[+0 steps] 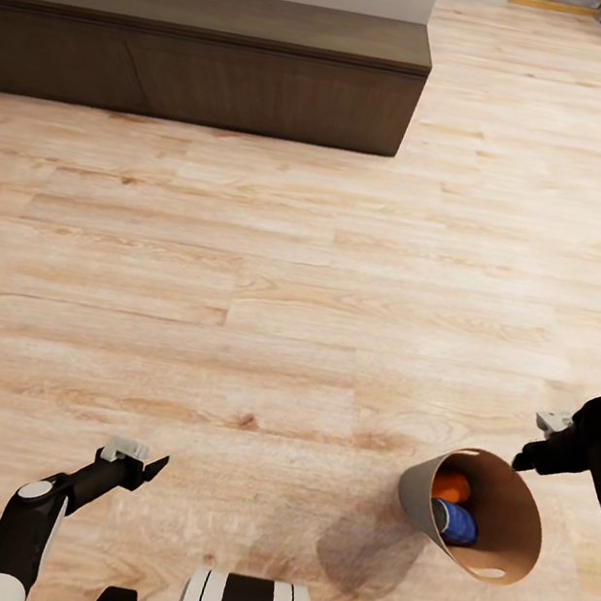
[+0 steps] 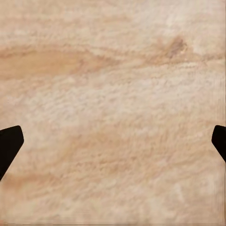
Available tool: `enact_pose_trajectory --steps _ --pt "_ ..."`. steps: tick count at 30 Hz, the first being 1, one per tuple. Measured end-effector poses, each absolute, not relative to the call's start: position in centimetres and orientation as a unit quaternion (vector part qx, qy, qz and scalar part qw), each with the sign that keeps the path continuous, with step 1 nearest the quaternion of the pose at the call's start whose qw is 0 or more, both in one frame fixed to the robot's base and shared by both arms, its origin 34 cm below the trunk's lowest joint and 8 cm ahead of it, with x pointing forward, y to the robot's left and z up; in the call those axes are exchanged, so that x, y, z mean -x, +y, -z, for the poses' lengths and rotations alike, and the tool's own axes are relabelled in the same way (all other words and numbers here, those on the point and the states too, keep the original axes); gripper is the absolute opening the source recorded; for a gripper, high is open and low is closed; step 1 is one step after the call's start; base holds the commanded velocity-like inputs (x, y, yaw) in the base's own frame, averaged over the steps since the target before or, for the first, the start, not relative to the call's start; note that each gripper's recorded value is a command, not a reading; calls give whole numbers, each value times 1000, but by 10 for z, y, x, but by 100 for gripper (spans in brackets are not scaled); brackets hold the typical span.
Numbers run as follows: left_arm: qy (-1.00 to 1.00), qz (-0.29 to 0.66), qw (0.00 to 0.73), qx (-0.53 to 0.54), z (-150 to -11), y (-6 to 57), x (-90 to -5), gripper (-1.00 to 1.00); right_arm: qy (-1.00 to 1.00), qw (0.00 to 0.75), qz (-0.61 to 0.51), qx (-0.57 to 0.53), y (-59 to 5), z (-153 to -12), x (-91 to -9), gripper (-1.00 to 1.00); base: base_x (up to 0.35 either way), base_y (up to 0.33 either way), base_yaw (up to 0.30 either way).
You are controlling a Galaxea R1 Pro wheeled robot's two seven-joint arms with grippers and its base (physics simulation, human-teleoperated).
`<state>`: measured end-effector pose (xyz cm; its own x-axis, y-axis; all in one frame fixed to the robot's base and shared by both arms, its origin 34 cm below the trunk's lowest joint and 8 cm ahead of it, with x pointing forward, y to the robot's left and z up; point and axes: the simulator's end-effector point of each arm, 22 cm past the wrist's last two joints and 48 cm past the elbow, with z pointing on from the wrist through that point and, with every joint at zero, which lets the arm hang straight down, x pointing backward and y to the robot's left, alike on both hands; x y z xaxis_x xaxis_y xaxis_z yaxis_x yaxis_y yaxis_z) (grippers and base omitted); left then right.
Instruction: Put the three can of soda from the living room inside the tash can in the kitchen.
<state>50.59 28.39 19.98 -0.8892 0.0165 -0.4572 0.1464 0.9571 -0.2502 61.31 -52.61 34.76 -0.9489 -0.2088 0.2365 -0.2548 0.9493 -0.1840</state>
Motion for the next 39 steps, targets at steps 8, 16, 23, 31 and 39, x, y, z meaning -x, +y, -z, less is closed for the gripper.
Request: enact_pose_trajectory --steps 8,16,23,31,39 --pt "965 159 208 -31 -205 270 -488 100 -974 96 -122 -162 -512 -368 -582 100 0 0 0" --pt "968 148 203 -25 -219 274 -489 100 -968 94 -128 -193 -499 -388 -556 100 0 0 0" --pt "972 138 191 -21 -229 278 -486 100 -967 110 -125 -192 -500 -403 -520 100 0 0 0" --pt "982 107 152 -11 -240 314 -477 100 -965 147 -117 -182 -503 -415 -467 100 0 0 0" --pt "991 87 101 -1 -248 357 -442 100 -971 161 -56 -165 -470 -419 -388 100 0 0 0"
